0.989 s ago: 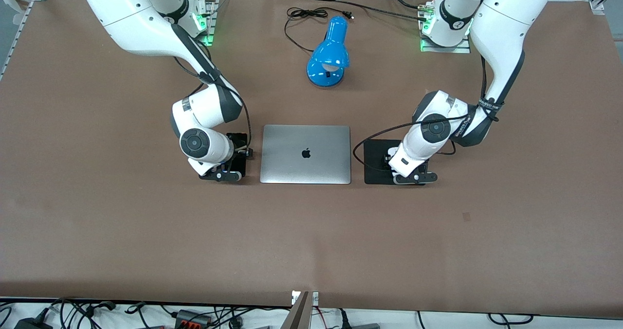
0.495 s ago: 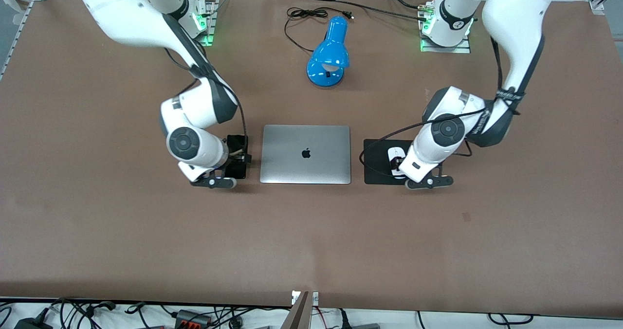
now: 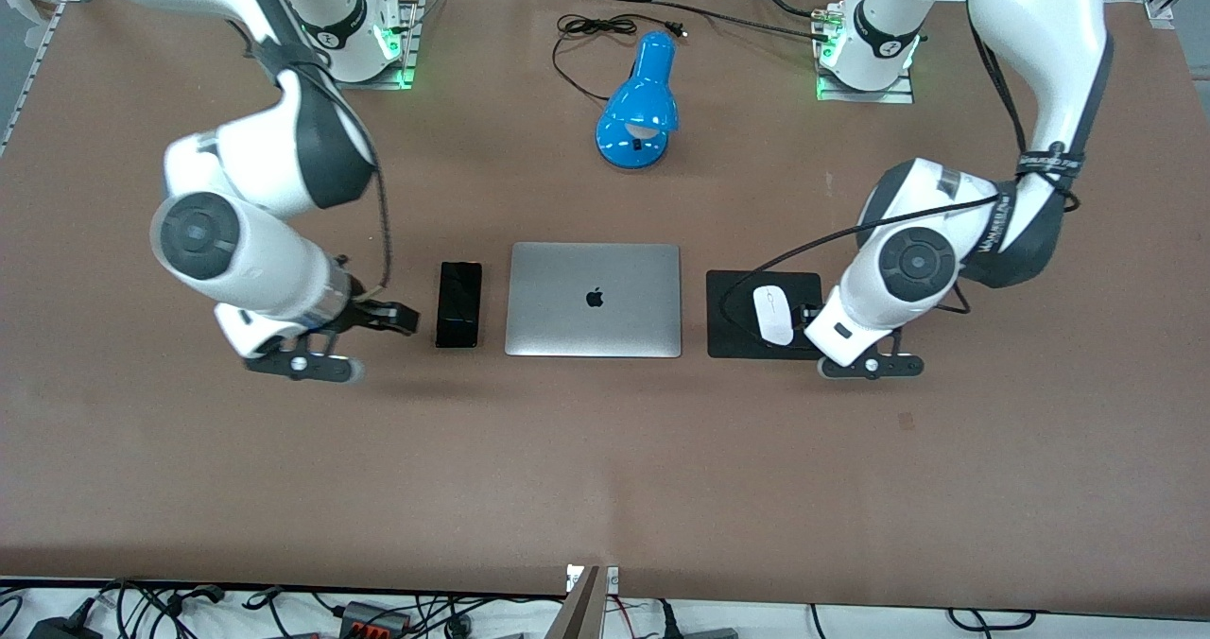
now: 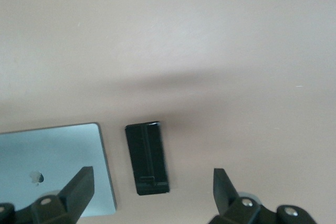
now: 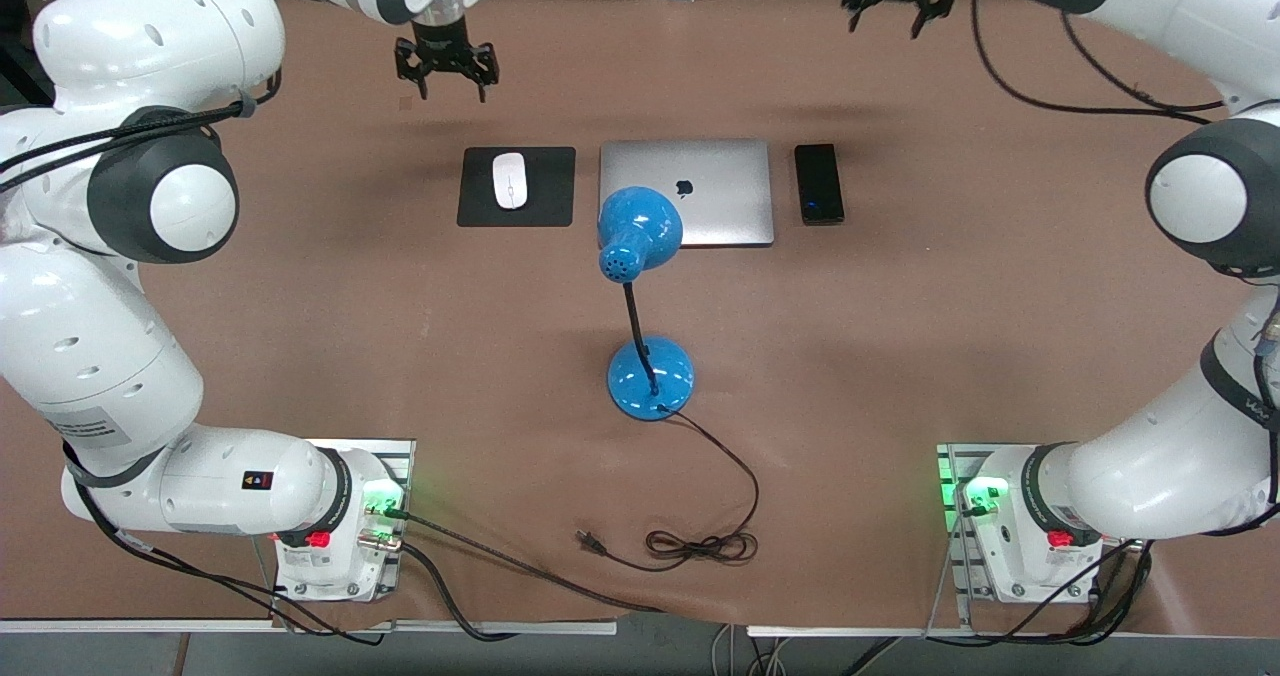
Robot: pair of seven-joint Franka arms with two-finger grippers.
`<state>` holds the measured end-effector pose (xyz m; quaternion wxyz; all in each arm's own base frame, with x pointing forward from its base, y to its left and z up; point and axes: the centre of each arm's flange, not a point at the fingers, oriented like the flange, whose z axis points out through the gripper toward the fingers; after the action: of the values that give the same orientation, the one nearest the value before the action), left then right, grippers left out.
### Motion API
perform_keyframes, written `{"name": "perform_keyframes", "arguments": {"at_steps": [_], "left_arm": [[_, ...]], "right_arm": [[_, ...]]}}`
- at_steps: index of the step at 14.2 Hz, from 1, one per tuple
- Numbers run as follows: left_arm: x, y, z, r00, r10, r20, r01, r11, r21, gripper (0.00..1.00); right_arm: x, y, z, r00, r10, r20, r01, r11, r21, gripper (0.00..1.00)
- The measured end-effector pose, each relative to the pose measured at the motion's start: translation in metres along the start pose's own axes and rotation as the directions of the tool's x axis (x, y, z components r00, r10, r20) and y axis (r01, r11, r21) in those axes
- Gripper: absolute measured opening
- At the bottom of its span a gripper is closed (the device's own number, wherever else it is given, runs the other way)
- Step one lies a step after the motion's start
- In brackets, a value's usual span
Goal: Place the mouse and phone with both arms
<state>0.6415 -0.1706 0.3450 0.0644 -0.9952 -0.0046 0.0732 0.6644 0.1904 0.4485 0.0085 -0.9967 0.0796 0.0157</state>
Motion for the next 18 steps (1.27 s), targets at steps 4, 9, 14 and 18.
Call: {"name": "perform_keyframes", "arguments": {"at_steps": [4,9,14,18], "left_arm": [[0.013,-0.074,-0.054,0.999,0.034,0.016,-0.033,0.997,-0.064,1.0],[-0.015,-0.129,-0.118,0.998,0.065,-0.003,-0.065,0.991,-0.119,1.0],[-0.093,-0.181,-0.165,0.991,0.126,-0.038,-0.129,0.986,-0.108,1.0],[-0.138,-0.203,-0.181,0.989,0.131,-0.074,-0.139,0.984,-0.115,1.0]], "right_arm": [[0.004,0.067,-0.062,0.998,0.051,-0.033,-0.051,0.999,-0.002,1.0],[0.01,0.168,-0.112,0.991,-0.115,-0.066,0.113,0.993,-0.037,1.0],[0.0,0.22,-0.152,0.982,-0.155,-0.108,0.148,0.987,-0.067,1.0],[-0.02,0.222,-0.165,0.982,-0.155,-0.103,0.149,0.987,-0.068,1.0]]}}
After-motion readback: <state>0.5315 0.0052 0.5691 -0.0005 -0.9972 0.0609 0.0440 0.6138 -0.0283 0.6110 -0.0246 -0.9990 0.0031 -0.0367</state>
